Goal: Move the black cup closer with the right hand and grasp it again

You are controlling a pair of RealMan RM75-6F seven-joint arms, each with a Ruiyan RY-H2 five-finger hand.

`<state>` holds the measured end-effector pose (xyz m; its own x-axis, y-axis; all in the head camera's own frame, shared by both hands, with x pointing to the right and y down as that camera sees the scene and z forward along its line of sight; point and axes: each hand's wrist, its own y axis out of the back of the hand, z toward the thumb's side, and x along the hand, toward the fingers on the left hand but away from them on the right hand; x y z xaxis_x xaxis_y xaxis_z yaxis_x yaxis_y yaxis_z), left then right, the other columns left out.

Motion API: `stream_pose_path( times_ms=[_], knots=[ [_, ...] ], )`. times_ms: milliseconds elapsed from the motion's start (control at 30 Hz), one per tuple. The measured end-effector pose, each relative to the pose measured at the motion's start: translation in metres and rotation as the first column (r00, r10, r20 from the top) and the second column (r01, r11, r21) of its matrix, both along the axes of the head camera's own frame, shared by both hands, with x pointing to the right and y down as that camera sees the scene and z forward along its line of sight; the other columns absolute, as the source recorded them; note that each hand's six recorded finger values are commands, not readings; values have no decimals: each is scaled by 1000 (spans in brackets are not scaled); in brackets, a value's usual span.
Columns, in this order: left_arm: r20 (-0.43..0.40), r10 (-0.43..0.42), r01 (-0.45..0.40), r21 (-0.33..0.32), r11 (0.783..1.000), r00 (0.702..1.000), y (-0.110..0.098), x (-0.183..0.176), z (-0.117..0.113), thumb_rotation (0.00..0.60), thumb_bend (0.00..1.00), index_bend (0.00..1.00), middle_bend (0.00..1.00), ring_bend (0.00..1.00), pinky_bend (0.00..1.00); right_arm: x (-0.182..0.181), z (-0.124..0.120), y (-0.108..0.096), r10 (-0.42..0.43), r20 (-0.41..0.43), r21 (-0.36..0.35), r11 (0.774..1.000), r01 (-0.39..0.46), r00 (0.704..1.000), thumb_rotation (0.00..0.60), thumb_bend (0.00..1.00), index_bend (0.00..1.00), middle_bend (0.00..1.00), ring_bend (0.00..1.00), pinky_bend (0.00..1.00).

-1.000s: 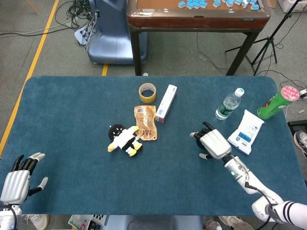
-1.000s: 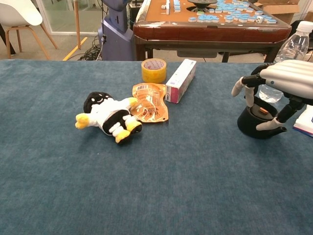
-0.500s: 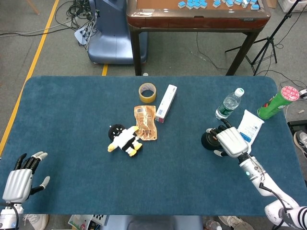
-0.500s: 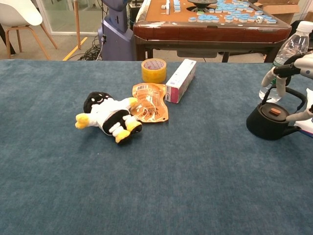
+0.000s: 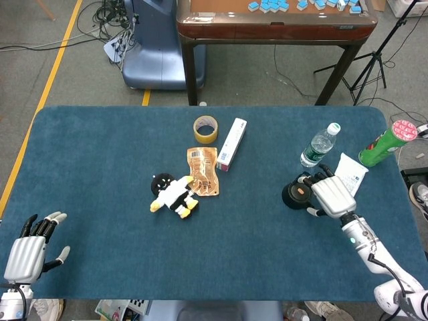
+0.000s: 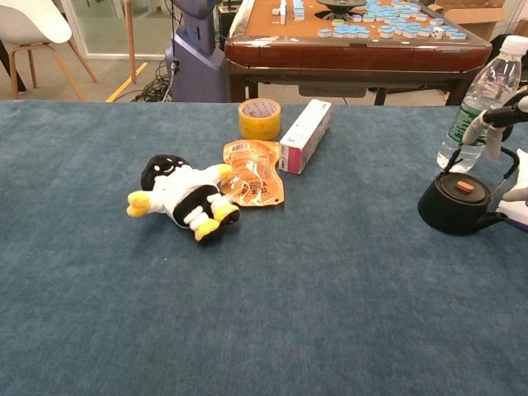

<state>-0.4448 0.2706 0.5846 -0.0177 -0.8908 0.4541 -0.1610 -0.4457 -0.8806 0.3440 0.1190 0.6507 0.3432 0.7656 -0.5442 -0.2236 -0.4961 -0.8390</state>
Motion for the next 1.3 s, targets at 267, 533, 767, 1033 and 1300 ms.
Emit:
stream_pose_path(
  times_ms=[267, 533, 767, 1033, 1300],
  knots=[
    [0, 3, -3, -4, 1000, 1000, 1, 1, 0, 600, 269, 200, 166, 210, 43, 2, -4, -4, 16, 6, 5, 1000, -16, 1000, 600, 0, 291, 388, 279, 115],
    [4, -1, 1, -9, 1000, 1000, 2, 1, 1, 600, 269, 200, 166, 211, 43, -2, 7, -9, -4, -80, -41, 999, 1, 997, 600, 0, 238, 285, 174, 101],
    [11, -11, 12, -21, 1000, 1000, 5, -3, 2, 600, 270, 200, 166, 210, 43, -12, 23, -22, -35, -140, -80, 997, 24, 990, 600, 0, 217, 263, 156, 89],
    [12, -15, 15, -24, 1000, 1000, 5, -5, 2, 600, 270, 200, 166, 211, 43, -10, 40, -29, -42, -191, -99, 995, 23, 981, 600, 0, 218, 262, 156, 81],
    [10, -18, 19, -26, 999, 1000, 6, -6, 2, 600, 269, 200, 166, 210, 43, -2, 47, -29, -32, -219, -117, 993, 6, 975, 600, 0, 217, 262, 156, 81]
  ],
)
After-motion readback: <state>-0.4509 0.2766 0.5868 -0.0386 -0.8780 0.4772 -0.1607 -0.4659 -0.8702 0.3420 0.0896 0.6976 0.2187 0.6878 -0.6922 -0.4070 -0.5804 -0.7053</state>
